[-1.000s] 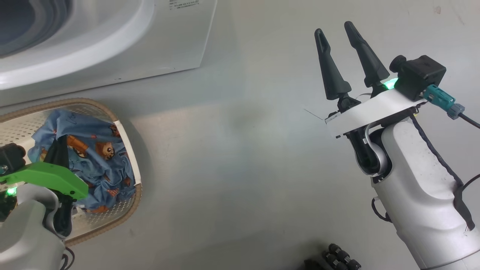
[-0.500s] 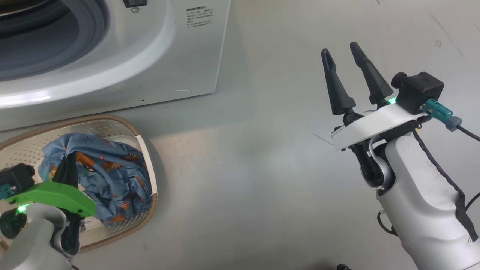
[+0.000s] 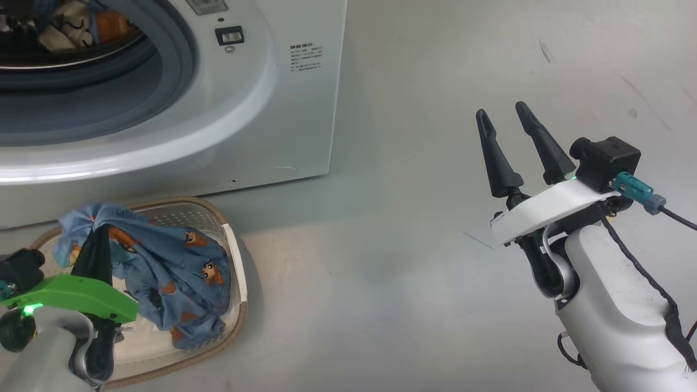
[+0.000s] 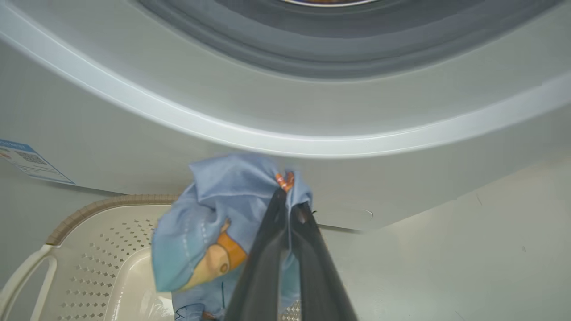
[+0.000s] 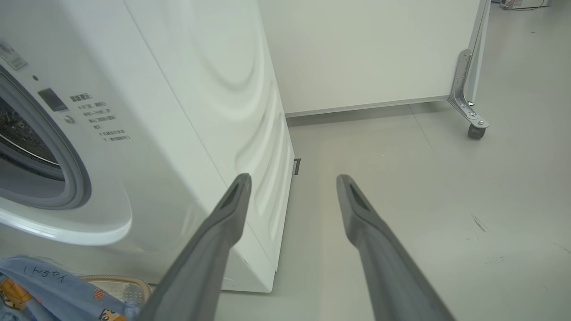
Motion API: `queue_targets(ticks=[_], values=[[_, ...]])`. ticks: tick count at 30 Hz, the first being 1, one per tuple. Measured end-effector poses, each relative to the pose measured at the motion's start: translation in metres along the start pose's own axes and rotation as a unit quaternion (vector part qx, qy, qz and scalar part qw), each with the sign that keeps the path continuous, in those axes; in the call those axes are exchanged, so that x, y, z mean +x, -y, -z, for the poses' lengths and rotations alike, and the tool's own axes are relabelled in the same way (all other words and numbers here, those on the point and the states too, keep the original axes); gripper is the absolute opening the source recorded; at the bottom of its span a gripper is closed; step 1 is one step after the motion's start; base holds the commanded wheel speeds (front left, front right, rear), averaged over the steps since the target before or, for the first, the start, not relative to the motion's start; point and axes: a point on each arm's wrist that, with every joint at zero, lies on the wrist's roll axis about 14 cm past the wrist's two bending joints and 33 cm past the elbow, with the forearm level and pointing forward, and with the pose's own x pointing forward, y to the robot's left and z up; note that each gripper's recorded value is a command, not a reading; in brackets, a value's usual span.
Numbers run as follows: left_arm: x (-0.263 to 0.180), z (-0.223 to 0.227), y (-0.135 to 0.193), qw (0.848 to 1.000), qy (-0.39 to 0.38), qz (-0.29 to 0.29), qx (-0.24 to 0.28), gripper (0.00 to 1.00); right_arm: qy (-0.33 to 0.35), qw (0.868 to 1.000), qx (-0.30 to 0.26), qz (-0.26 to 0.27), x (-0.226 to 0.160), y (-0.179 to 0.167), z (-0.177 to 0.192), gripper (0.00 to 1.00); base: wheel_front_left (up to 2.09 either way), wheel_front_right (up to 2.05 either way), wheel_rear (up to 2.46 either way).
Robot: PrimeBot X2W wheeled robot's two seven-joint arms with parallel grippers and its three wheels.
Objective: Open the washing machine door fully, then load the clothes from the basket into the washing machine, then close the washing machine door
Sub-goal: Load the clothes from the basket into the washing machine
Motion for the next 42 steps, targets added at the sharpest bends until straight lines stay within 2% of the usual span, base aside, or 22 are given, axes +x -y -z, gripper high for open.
queue_targets(ticks=[10,21,28,36,42], values=[[-0.027,-0.053,0.014,0.996,0.077,0.013,0.036,0.0,0.013,1.0,0.001,-0.008,-0.016,-0.012,-0.014,1.0,0.0,0.0,0.0],[-0.071,-0.105,0.036,0.983,0.167,0.027,0.068,0.0,0.025,0.999,0.001,-0.021,-0.037,-0.026,-0.026,1.0,0.0,0.0,0.0],[-0.1,-0.118,0.053,0.974,0.201,0.039,0.096,0.0,0.035,0.999,0.001,-0.033,-0.046,-0.038,-0.034,1.0,0.0,0.0,0.0],[-0.13,-0.142,0.059,0.96,0.252,0.029,0.12,0.0,0.049,0.998,-0.002,-0.047,-0.05,-0.048,-0.046,1.0,0.0,0.0,0.0],[-0.141,-0.142,0.058,0.956,0.26,0.02,0.134,0.0,0.056,0.997,-0.005,-0.052,-0.052,-0.051,-0.051,1.0,0.0,0.0,0.0]])
